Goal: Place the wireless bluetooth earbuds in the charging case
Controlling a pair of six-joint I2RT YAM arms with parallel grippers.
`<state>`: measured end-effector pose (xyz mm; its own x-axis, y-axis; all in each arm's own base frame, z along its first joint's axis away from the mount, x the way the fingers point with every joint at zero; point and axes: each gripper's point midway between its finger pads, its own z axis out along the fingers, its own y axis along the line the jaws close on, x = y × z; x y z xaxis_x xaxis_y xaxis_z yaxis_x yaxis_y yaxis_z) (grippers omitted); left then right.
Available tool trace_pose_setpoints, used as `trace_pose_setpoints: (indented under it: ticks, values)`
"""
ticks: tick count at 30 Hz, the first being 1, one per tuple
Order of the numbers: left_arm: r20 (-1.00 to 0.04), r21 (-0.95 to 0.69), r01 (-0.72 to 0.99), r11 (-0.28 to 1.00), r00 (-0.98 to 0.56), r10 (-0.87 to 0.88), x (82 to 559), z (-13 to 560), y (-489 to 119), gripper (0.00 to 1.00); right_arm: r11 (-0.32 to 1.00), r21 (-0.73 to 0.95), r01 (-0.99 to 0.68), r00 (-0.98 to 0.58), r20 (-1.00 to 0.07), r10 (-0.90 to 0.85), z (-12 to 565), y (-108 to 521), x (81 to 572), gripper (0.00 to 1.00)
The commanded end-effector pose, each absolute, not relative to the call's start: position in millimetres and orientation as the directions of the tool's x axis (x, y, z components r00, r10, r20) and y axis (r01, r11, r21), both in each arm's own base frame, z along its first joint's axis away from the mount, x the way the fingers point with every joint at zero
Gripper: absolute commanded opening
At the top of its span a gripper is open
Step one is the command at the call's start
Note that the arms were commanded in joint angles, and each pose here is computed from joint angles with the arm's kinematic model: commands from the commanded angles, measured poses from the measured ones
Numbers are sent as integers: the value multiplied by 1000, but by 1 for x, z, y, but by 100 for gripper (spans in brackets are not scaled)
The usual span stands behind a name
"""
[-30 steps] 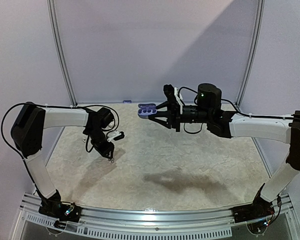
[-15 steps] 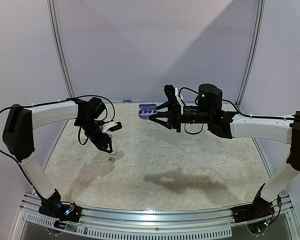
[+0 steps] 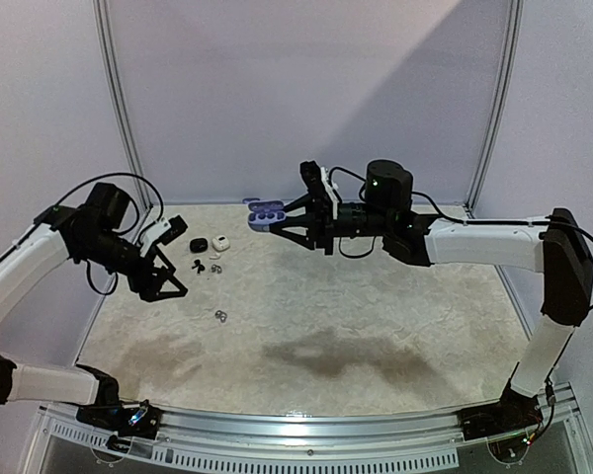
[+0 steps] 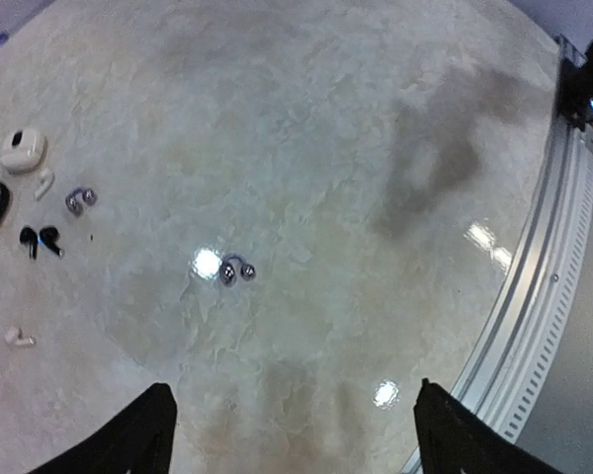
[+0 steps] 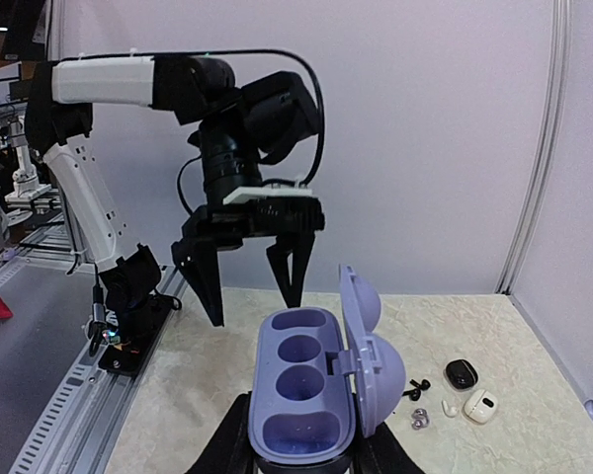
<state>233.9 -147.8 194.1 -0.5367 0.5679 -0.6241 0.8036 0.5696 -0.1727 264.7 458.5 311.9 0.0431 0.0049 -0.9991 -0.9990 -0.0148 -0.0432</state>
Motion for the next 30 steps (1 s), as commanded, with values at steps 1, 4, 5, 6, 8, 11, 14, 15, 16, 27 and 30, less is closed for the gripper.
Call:
trace_pose_setpoints:
  ticks: [1, 4, 5, 6, 8, 11, 14, 15, 16, 27, 30]
  values:
    - [-615, -15, 701, 713, -569, 546, 286, 155, -126, 67, -51, -44, -998, 42, -998, 41, 319, 466, 261, 0]
    - [-496, 69, 686, 724, -607, 622, 308, 123, -108, 53, -47, -45, -998, 43, -998, 43, 320, 466, 262, 0]
    - [-459, 87, 704, 705, -600, 655, 312, 114, -107, 53, -47, -44, -998, 42, -998, 42, 319, 466, 261, 0]
    - [-419, 101, 724, 683, -592, 689, 315, 105, -105, 53, -44, -45, -998, 43, -998, 42, 319, 466, 261, 0]
    - [-326, 112, 776, 620, -561, 761, 318, 84, -107, 53, -34, -45, -998, 44, -998, 43, 318, 465, 262, 0]
    - [-263, 82, 870, 486, -451, 853, 322, 55, -118, 54, -20, -50, -999, 49, -997, 52, 320, 462, 262, 0]
    - [-298, 64, 948, 311, -279, 913, 321, 44, -135, 56, -16, -18, -1000, 18, -999, 43, 320, 461, 261, 0]
    - [-304, 73, 964, 254, -222, 927, 321, 42, -139, 56, -15, -16, -1000, 15, -999, 36, 319, 460, 261, 0]
    - [-304, 79, 976, 204, -172, 937, 321, 39, -143, 56, -12, -15, -1000, 15, -999, 29, 319, 460, 261, 0]
    - [-255, -13, 998, -55, 49, 966, 290, 6, -160, 44, 47, -34, -998, 34, -999, 3, 318, 446, 259, 0]
    - [-244, -42, 998, -56, 44, 969, 290, 4, -168, 40, 46, -38, -998, 38, -999, -4, 319, 447, 259, 0]
